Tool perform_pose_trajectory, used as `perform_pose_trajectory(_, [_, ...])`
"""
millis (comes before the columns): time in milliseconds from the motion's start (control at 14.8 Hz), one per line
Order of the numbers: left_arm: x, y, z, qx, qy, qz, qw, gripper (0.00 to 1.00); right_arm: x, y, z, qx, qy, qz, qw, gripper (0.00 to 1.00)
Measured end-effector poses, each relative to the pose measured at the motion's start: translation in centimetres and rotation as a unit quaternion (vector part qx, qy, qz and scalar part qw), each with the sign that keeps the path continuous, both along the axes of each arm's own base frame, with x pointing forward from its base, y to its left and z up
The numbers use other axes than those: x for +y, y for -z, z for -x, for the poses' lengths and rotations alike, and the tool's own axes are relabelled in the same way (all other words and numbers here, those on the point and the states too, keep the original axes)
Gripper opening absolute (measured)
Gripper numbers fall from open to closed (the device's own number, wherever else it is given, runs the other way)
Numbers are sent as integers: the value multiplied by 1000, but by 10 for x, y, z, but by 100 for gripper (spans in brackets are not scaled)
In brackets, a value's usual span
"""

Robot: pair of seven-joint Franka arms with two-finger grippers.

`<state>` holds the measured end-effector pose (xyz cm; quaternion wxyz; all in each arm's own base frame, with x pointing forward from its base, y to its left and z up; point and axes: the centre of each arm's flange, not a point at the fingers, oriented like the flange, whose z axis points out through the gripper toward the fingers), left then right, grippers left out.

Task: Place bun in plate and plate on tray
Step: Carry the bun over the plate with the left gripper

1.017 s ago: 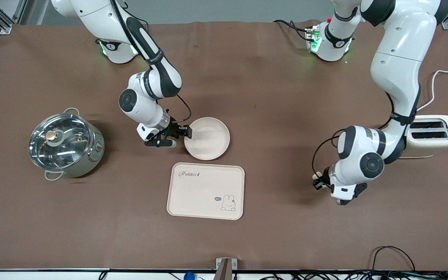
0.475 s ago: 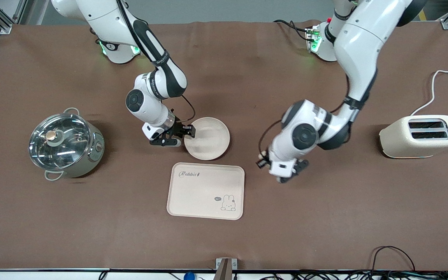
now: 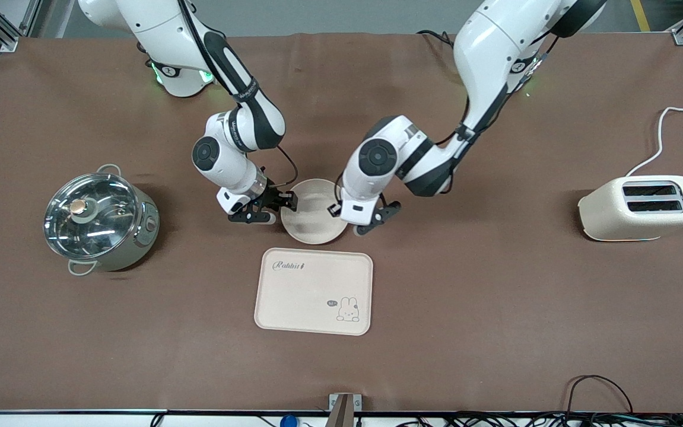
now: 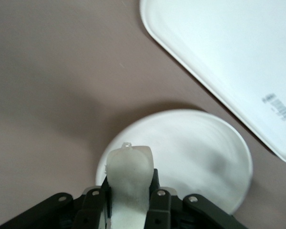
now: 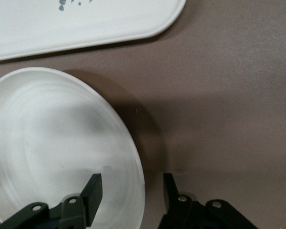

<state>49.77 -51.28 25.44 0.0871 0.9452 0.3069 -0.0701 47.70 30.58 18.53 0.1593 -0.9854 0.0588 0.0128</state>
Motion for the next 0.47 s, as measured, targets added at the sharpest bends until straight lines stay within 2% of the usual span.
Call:
perform_pose_trajectory(339, [-28,40,19,-11,-14,32,999,35,-1,5,0,-4,2,3,1000,59])
perform_pose_trajectory(407, [-29,47,19,-11,-15,35,999,38,0,6,1,-4,1,4,1000,59])
perform_pose_trajectory(475, [-29,50,19,-11,-17,36,999,46,0,7,1,-3,1,5,1000,59])
